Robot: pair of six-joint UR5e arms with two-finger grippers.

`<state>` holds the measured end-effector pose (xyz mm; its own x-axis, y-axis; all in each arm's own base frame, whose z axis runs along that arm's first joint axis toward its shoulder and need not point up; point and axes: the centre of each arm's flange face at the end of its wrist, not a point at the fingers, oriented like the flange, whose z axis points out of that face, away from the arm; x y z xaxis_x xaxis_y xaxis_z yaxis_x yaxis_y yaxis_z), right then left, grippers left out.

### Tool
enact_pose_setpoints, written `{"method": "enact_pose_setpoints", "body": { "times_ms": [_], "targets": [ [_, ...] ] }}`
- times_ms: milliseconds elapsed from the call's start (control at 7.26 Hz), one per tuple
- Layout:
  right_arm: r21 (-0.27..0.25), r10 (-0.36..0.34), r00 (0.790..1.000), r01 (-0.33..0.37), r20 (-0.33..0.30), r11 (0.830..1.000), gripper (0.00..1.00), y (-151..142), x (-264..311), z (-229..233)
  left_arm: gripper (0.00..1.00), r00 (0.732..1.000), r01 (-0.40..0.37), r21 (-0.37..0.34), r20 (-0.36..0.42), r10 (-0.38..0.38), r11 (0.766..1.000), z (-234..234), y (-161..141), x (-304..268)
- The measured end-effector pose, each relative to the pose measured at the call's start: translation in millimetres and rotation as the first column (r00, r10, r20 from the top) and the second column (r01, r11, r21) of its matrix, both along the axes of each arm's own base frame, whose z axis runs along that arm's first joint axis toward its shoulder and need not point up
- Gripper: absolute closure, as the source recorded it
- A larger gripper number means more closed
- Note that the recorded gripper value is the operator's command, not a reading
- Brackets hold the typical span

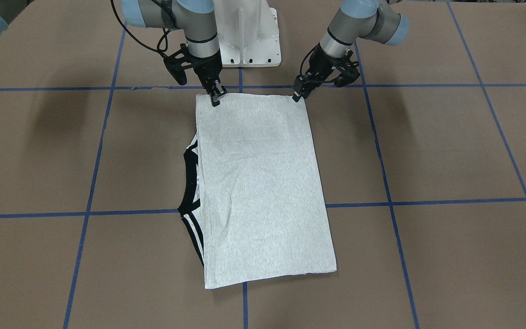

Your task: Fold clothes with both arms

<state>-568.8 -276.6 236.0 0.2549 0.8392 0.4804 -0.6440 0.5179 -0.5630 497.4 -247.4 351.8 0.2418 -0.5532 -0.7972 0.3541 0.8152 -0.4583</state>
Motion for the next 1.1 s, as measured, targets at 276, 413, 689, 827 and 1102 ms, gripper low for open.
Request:
{"method": "enact_pose_setpoints", "body": {
  "times_ms": [276, 413, 689, 827, 1102],
  "targets": [
    [0.000, 0.000, 1.000, 0.000, 0.001, 1.000, 1.00, 0.0, 0.1, -0.5, 0.39, 1.000, -0.002, -0.004, 0.006, 0.002, 1.000, 0.9, 1.6, 0.3],
    [0.000, 0.000, 1.000, 0.000, 0.001, 1.000, 1.00, 0.0, 0.1, -0.5, 0.41, 1.000, -0.003, -0.006, 0.013, 0.003, 1.000, 1.9, 2.3, 0.9],
    [0.000, 0.000, 1.000, 0.000, 0.001, 1.000, 1.00, 0.0, 0.1, -0.5, 0.67, 1.000, -0.009, -0.008, 0.020, 0.009, 1.000, 2.1, 4.7, 3.2],
    [0.000, 0.000, 1.000, 0.000, 0.001, 1.000, 1.00, 0.0, 0.2, -0.7, 0.78, 1.000, -0.010, -0.008, 0.020, 0.010, 1.000, 1.6, 5.2, 3.9],
    [0.000, 0.000, 1.000, 0.000, 0.003, 1.000, 1.00, 0.1, 0.3, -1.4, 1.00, 1.000, -0.010, -0.009, 0.021, 0.010, 1.000, 1.7, 5.2, 4.0]
  ]
}}
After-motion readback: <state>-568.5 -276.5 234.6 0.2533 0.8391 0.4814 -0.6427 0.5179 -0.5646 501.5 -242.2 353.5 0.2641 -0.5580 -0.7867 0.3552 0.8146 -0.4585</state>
